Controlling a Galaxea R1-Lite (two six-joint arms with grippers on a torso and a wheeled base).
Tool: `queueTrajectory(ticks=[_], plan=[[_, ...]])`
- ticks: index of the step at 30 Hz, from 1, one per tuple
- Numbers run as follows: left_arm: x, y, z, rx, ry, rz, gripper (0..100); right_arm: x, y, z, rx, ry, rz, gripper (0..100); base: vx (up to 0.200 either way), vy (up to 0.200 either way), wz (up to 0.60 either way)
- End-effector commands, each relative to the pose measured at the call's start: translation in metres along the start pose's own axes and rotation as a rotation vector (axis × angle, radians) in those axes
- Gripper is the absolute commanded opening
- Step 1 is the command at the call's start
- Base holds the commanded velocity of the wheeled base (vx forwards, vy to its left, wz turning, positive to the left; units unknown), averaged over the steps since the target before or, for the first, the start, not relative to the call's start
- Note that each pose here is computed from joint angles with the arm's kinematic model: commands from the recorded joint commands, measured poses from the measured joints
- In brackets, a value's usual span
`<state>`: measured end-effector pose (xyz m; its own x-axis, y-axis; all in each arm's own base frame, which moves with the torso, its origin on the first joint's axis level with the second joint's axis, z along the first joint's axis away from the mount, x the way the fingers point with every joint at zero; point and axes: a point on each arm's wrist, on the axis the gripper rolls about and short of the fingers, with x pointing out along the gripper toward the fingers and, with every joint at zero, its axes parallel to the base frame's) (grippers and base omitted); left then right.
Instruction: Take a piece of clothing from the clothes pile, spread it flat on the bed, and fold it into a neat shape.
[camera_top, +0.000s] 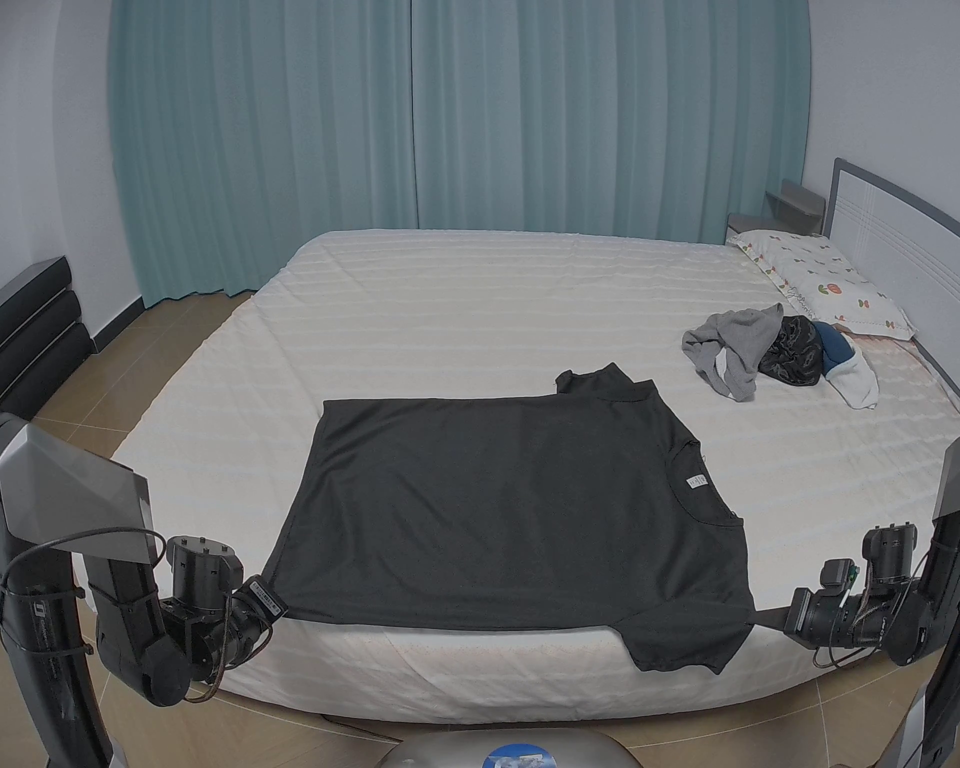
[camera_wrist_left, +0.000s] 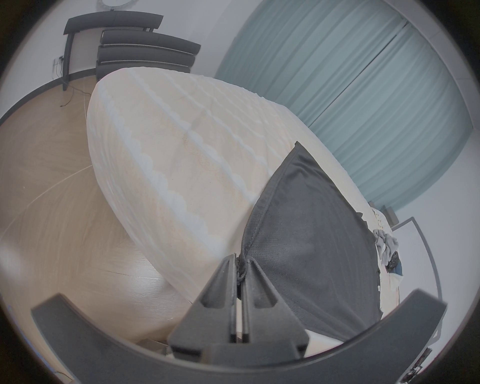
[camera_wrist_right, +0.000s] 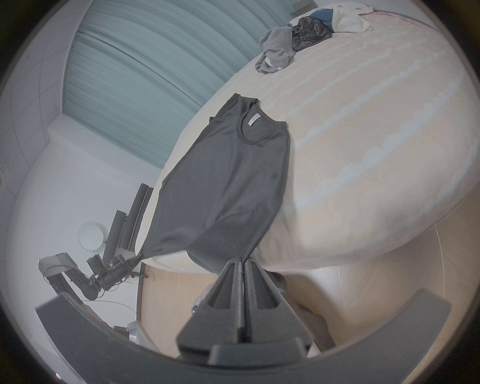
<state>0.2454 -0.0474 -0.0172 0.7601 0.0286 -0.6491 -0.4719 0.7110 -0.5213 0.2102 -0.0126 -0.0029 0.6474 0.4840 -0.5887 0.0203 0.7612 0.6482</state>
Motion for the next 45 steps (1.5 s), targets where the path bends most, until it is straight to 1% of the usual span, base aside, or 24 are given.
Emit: queueTrajectory(ticks=[1,2,4,5,9,12,17,18,20,22,27,33,37,45], plan=[[-0.001,0.004,0.001,0.016,-0.002,0.014,0,-0.01,-0.003,-0.008,0.008,0.016,-0.01,0,0.0,0.0,0.0],[-0.002,0.007,0.001,0.038,0.001,0.024,0,-0.011,-0.003,-0.011,0.006,0.024,-0.013,0,0.0,0.0,0.0],[-0.003,0.008,0.001,0.048,0.003,0.03,0,-0.012,-0.004,-0.011,0.0,0.029,-0.014,0,0.0,0.0,0.0],[-0.004,0.01,0.0,0.068,0.008,0.037,0,-0.012,-0.005,-0.011,-0.007,0.029,-0.019,0,0.0,0.0,0.0],[-0.004,0.013,-0.003,0.081,0.023,0.053,0,-0.013,-0.007,-0.011,0.0,0.028,-0.027,0,0.0,0.0,0.0],[-0.002,0.015,-0.004,0.087,0.03,0.061,0,-0.014,-0.008,-0.014,0.002,0.047,-0.034,0,0.0,0.0,0.0],[-0.004,0.017,-0.006,0.106,0.037,0.068,0,-0.016,-0.011,-0.019,-0.034,0.09,-0.052,0,0.0,0.0,0.0],[-0.006,0.018,-0.006,0.127,0.042,0.073,0,-0.018,-0.014,-0.022,-0.056,0.114,-0.064,0,0.0,0.0,0.0],[-0.008,0.02,-0.007,0.141,0.04,0.071,0,-0.019,-0.015,-0.023,-0.071,0.122,-0.068,0,0.0,0.0,0.0],[-0.009,0.021,-0.007,0.152,0.037,0.067,0,-0.02,-0.015,-0.023,-0.074,0.124,-0.069,0,0.0,0.0,0.0],[-0.017,0.027,-0.011,0.222,0.041,0.068,0,-0.026,-0.01,-0.024,-0.079,0.131,-0.072,0,0.0,0.0,0.0],[-0.017,0.03,-0.012,0.232,0.042,0.073,0,-0.031,-0.01,-0.025,-0.091,0.137,-0.082,0,0.0,0.0,0.0],[-0.022,0.035,-0.014,0.274,0.062,0.09,0,-0.034,-0.012,-0.028,-0.12,0.162,-0.091,0,0.0,0.0,0.0],[-0.023,0.036,-0.015,0.283,0.068,0.099,0,-0.041,-0.008,-0.03,-0.137,0.17,-0.094,0,0.0,0.0,0.0]])
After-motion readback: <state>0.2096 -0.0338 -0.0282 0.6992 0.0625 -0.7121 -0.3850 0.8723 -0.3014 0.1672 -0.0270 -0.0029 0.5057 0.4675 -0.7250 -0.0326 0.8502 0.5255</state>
